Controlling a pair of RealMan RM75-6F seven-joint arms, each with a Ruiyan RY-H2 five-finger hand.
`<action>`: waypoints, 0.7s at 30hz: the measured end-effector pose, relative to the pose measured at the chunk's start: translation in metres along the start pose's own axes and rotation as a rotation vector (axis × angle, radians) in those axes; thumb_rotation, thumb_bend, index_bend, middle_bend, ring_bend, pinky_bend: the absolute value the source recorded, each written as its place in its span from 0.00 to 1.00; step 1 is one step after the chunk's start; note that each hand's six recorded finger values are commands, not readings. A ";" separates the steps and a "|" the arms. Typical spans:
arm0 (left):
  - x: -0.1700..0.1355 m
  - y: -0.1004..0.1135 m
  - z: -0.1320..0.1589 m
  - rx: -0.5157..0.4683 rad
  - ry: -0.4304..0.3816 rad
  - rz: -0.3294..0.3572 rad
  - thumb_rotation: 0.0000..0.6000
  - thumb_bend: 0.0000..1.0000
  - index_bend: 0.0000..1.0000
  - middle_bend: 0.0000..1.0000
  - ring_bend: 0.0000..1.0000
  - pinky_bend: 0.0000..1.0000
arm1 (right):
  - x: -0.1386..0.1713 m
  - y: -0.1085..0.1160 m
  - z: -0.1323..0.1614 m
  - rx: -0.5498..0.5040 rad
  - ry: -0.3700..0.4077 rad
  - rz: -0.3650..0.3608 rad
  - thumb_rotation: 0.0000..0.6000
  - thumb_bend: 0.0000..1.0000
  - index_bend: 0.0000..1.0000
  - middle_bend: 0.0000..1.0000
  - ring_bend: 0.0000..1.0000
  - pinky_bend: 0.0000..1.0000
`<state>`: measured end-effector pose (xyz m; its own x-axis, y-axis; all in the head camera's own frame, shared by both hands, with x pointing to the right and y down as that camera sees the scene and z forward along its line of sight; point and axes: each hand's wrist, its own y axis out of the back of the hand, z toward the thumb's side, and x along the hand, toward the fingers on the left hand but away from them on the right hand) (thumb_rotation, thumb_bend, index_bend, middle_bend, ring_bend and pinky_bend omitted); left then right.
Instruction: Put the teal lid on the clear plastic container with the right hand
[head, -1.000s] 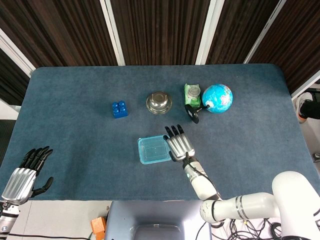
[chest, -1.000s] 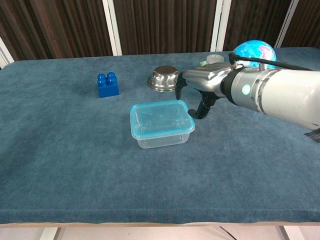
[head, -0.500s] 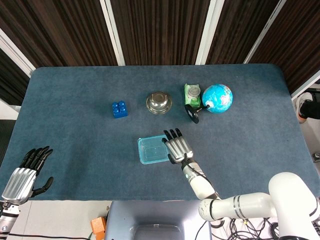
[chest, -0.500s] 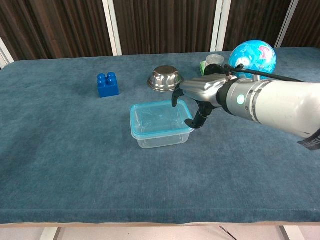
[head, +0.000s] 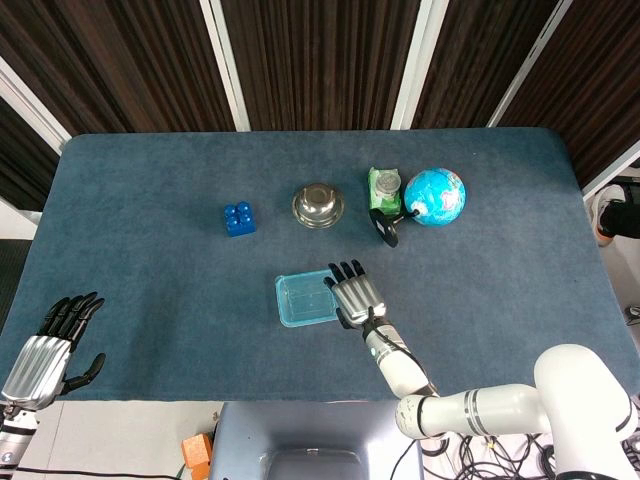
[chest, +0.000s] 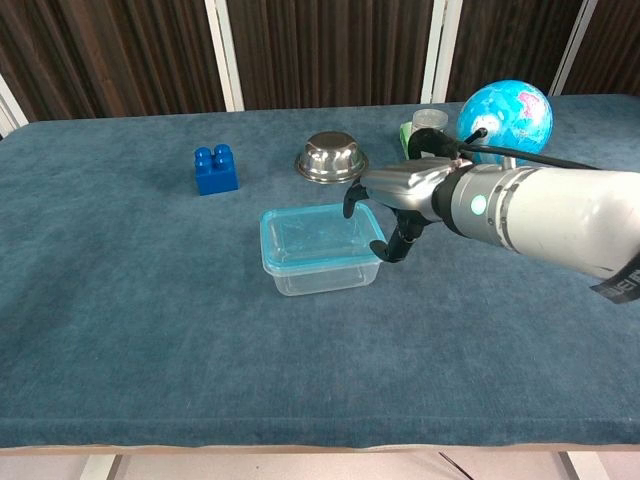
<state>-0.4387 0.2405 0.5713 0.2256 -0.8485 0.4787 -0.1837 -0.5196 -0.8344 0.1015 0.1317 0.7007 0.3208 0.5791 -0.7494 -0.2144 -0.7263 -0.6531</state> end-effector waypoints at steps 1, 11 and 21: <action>0.000 0.000 0.000 0.000 0.000 0.001 1.00 0.39 0.00 0.04 0.01 0.03 | 0.000 0.002 0.001 -0.004 0.003 -0.005 1.00 0.48 0.22 0.02 0.00 0.00; -0.001 0.000 0.001 -0.003 -0.003 0.001 1.00 0.39 0.00 0.04 0.01 0.03 | 0.014 0.022 0.009 -0.027 0.053 -0.066 1.00 0.48 0.21 0.02 0.00 0.00; -0.001 -0.001 0.001 -0.001 -0.004 -0.005 1.00 0.39 0.00 0.04 0.01 0.03 | 0.011 0.020 0.042 -0.024 0.097 -0.082 1.00 0.48 0.23 0.02 0.00 0.00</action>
<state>-0.4379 0.2416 0.5717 0.2301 -0.8456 0.4817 -0.1834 -0.5238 -0.8319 0.0622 0.1391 0.6755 0.4240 0.5993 -0.6790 -0.1620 -0.6875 -0.7079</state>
